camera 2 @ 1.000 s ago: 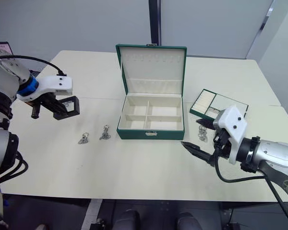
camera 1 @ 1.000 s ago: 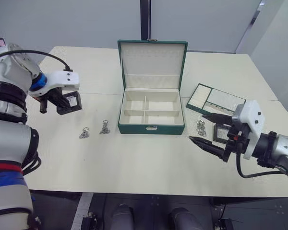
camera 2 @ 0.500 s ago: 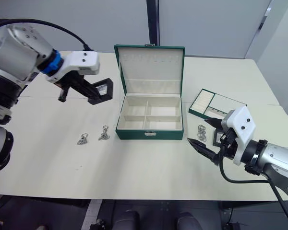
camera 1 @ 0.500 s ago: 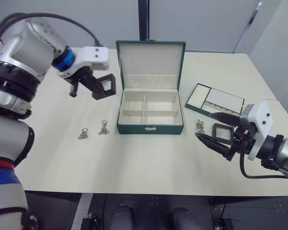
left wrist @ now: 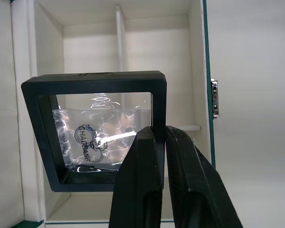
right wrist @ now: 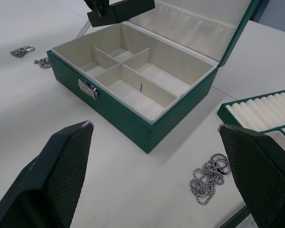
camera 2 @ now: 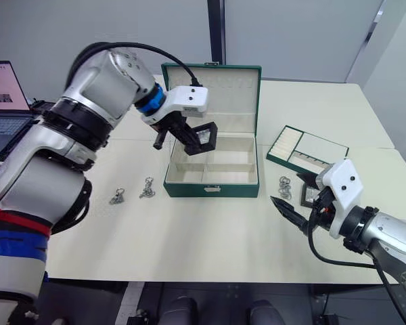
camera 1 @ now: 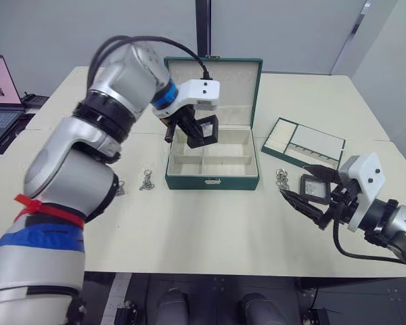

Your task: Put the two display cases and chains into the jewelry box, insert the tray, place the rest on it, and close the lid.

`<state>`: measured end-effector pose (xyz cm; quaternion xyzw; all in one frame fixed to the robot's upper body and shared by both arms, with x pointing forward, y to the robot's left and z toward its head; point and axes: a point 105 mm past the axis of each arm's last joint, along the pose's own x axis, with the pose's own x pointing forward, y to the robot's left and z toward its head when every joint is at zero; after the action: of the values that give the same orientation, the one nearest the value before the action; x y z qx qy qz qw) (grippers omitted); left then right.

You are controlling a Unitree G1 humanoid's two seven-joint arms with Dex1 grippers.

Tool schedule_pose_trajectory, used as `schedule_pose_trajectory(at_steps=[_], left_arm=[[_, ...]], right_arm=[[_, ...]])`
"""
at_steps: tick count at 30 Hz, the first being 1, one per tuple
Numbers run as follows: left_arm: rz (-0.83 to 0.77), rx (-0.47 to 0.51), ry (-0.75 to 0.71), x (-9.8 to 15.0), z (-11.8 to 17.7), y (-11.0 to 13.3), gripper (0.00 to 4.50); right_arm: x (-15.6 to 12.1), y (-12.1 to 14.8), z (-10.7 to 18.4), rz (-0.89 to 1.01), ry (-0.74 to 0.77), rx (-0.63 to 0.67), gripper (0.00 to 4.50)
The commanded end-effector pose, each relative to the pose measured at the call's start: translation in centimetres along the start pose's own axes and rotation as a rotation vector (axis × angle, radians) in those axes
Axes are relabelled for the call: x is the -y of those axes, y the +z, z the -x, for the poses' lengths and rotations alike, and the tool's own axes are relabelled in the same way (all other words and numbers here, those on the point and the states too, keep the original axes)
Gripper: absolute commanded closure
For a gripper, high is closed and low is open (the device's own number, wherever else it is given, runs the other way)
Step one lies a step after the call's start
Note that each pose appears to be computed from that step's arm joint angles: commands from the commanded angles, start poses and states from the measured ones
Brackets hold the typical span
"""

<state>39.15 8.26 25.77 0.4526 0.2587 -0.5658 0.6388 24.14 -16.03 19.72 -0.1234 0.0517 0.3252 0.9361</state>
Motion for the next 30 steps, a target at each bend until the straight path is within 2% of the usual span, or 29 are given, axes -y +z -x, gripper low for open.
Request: schedule_pose_trajectory(at_steps=[1, 10, 20, 30], left_arm=[[-0.004, 0.027, 0.069, -1.1, 0.4, 0.9, 4.48], [0.002, 0.077, 0.097, -1.9, -2.4, 1.8, 4.48], [0.018, 0.098, 0.157, -2.4, -5.1, 1.5, 4.48], [0.014, 0.102, 0.148, -2.1, -6.3, 1.4, 4.48]], right_arm=[[0.6, 0.6, 0.6, 0.039, -0.064, 0.026, 0.00], [1.1, -0.1, 0.8, 0.038, -0.131, 0.003, 0.00], [1.3, -0.2, 1.1, 0.044, -0.161, -0.008, 0.00], [1.7, -0.1, 1.8, 0.035, -0.211, -0.007, 0.00]])
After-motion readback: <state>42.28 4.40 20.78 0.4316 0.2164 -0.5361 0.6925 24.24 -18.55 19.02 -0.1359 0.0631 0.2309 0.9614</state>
